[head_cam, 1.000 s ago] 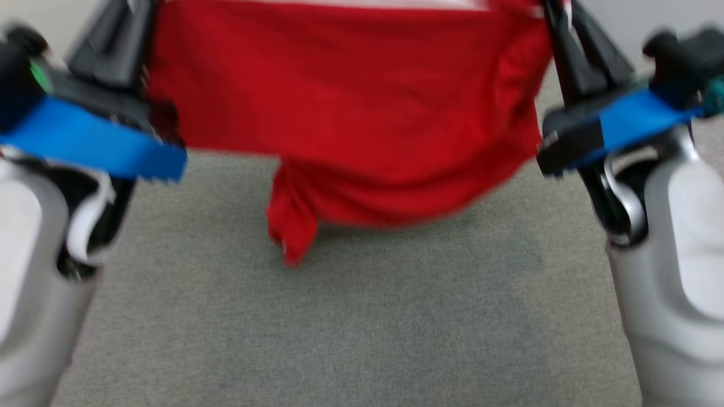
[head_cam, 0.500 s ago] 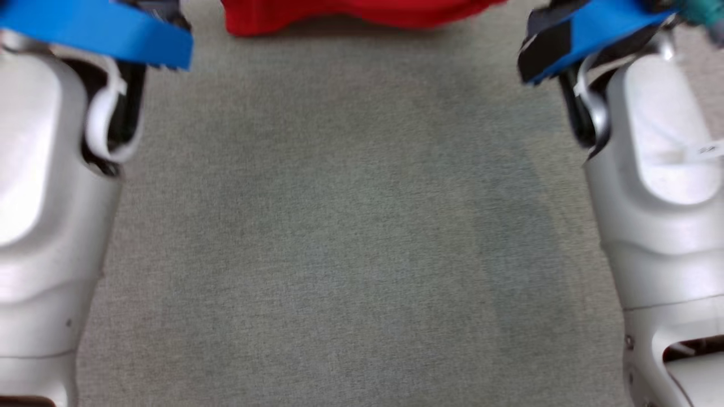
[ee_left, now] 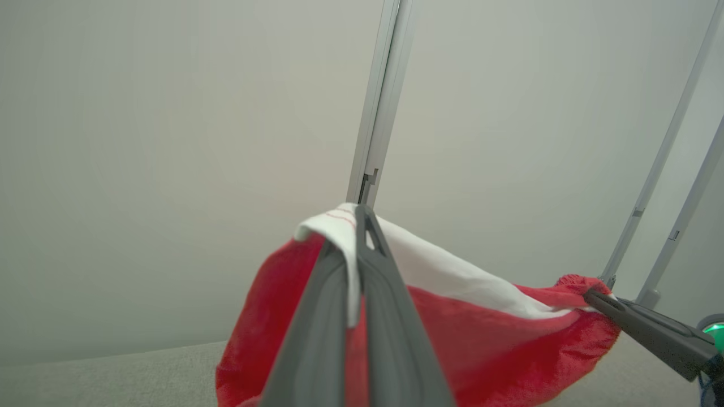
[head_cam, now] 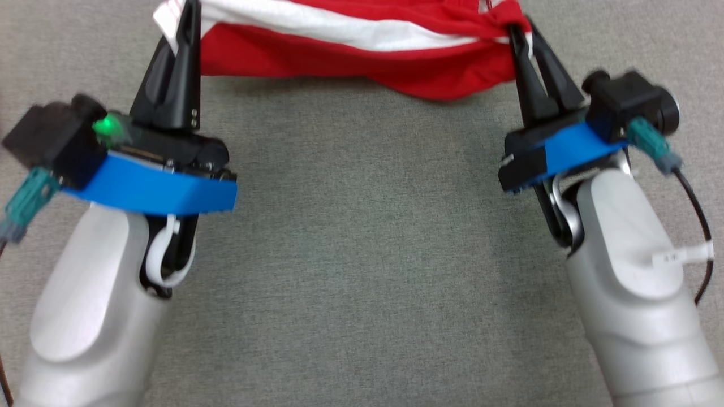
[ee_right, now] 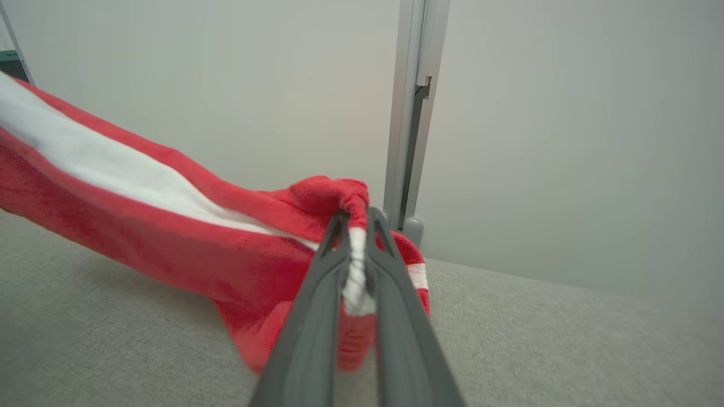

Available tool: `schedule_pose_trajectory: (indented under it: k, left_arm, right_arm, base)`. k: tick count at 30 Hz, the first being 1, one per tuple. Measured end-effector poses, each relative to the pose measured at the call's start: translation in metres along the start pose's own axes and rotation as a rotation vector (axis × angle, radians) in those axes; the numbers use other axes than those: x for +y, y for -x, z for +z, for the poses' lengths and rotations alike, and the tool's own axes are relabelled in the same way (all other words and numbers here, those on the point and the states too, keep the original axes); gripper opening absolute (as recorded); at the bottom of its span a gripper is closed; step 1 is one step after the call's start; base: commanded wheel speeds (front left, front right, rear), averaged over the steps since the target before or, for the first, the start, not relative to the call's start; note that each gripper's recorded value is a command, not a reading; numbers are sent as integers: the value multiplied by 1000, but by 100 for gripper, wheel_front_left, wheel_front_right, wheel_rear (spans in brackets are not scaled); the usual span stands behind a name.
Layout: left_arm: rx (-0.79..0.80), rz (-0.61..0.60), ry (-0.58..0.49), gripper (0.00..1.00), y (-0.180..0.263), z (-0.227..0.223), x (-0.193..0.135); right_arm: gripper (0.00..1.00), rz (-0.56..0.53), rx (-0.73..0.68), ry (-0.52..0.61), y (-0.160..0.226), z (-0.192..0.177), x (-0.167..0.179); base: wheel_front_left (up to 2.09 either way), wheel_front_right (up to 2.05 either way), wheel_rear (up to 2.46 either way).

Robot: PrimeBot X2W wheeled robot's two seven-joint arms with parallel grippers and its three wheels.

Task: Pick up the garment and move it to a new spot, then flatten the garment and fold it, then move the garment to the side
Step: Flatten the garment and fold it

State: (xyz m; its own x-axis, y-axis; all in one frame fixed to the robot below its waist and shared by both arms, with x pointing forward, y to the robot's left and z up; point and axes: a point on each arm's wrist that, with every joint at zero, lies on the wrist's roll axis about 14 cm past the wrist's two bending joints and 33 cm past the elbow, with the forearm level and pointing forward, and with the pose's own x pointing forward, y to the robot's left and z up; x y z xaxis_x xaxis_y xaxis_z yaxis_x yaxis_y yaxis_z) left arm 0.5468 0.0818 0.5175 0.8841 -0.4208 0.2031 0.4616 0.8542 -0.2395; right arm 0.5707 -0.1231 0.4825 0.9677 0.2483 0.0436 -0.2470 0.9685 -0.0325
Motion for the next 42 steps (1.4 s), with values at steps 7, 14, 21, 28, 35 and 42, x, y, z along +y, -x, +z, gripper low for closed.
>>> schedule_pose_trajectory:
  k: [7, 14, 21, 28, 35, 42]
  left_arm:
    - [-88, 54, 18, 0, 46, 36, -13]
    - [-135, 53, -25, 0, 96, 70, -38]
    - [-107, 18, -10, 0, 141, 76, -77]
    - [21, 28, 46, 0, 168, 55, -92]
    - [129, 54, 53, 0, 166, 19, -71]
    - [161, 8, 16, 0, 121, 1, -52]
  right_arm:
    - [0, -4, -54, -45, 39, 17, 14]
    - [0, -15, -82, -100, 96, 33, 27]
    - [0, -49, -49, -127, 157, 42, 30]
    - [0, -86, 63, -123, 196, 30, 28]
    - [0, -71, 179, -166, 195, -4, 35]
    - [0, -46, 195, -161, 164, -17, 34]
  base:
    - [0, 0, 0]
    - [0, 0, 0]
    - [0, 0, 0]
    - [0, 0, 0]
    - [0, 0, 0]
    - [0, 0, 0]
